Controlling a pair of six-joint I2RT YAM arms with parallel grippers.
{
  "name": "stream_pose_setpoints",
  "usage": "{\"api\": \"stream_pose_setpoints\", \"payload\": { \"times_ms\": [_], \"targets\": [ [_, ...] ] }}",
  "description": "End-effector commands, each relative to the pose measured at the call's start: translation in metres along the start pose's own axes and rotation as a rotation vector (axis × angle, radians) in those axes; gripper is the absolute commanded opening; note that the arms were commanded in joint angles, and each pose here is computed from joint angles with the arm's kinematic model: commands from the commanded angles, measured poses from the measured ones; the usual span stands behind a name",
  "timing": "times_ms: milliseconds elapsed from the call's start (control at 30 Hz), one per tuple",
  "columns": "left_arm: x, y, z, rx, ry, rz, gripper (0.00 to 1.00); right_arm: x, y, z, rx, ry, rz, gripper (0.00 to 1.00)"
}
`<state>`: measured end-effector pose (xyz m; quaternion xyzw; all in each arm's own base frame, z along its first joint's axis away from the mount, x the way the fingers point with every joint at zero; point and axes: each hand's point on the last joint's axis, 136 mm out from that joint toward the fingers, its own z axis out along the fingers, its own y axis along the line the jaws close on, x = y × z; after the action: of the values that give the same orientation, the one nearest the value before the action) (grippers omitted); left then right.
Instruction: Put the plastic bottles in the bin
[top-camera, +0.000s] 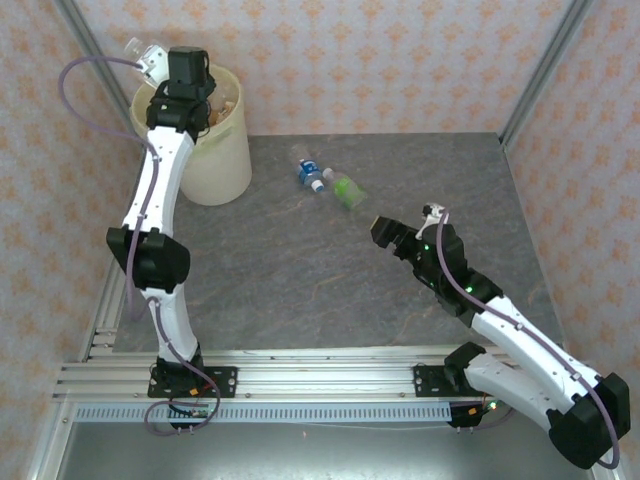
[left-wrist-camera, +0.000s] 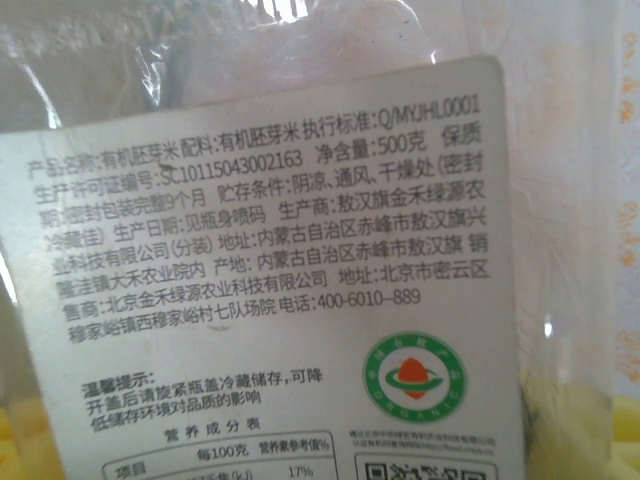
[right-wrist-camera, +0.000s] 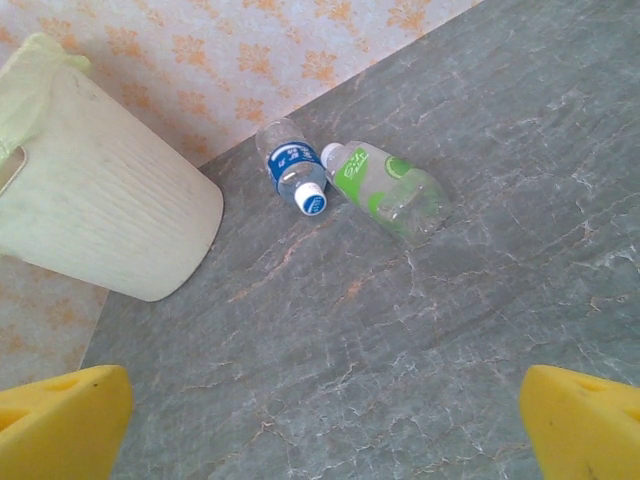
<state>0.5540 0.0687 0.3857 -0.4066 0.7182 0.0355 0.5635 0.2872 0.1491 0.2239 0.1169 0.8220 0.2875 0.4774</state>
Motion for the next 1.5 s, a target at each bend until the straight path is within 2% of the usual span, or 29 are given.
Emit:
{"api": "stream_pose_setpoints", "payload": {
  "times_ms": [0, 67, 233, 400, 500, 933, 1133, 1233, 1300, 1467],
  "targets": [
    [-0.003, 0.013, 0.006, -0.082, 0.000, -0.023, 0.66, 0.000, -0.005, -0.003, 0.024, -0.011, -0.012, 0.99],
    [0.000, 0.011, 0.013, -0.083, 0.009, -0.035, 0.67, 0.000, -0.006, -0.002, 0.027, -0.011, -0.011, 0.99],
    [0.000, 0.006, 0.025, -0.067, 0.008, -0.074, 0.87, 0.001, -0.010, -0.003, 0.045, -0.011, -0.012, 0.99],
    [-0.010, -0.011, 0.028, 0.035, 0.015, -0.126, 0.94, 0.004, -0.014, -0.003, 0.057, -0.006, -0.018, 0.99],
    [-0.016, -0.020, 0.024, 0.084, 0.013, -0.110, 0.99, 0.004, -0.015, -0.002, 0.058, -0.013, -0.017, 0.99],
    [-0.017, -0.027, 0.012, 0.138, 0.060, -0.117, 1.00, 0.001, -0.012, 0.000, 0.048, -0.025, -0.030, 0.99],
    [-0.017, -0.046, -0.016, 0.256, 0.140, -0.135, 1.00, 0.003, -0.017, 0.004, 0.069, -0.023, -0.023, 0.99],
    [-0.007, -0.056, -0.039, 0.298, 0.169, -0.092, 1.00, 0.006, -0.027, 0.008, 0.120, -0.022, -0.017, 0.99],
    [0.012, -0.068, -0.056, 0.345, 0.193, -0.043, 1.00, 0.009, -0.037, 0.014, 0.174, -0.003, -0.030, 0.99],
    [0.054, -0.084, -0.115, 0.445, 0.250, 0.056, 1.00, 0.012, -0.031, 0.037, 0.172, 0.097, -0.160, 0.99]
  ]
}}
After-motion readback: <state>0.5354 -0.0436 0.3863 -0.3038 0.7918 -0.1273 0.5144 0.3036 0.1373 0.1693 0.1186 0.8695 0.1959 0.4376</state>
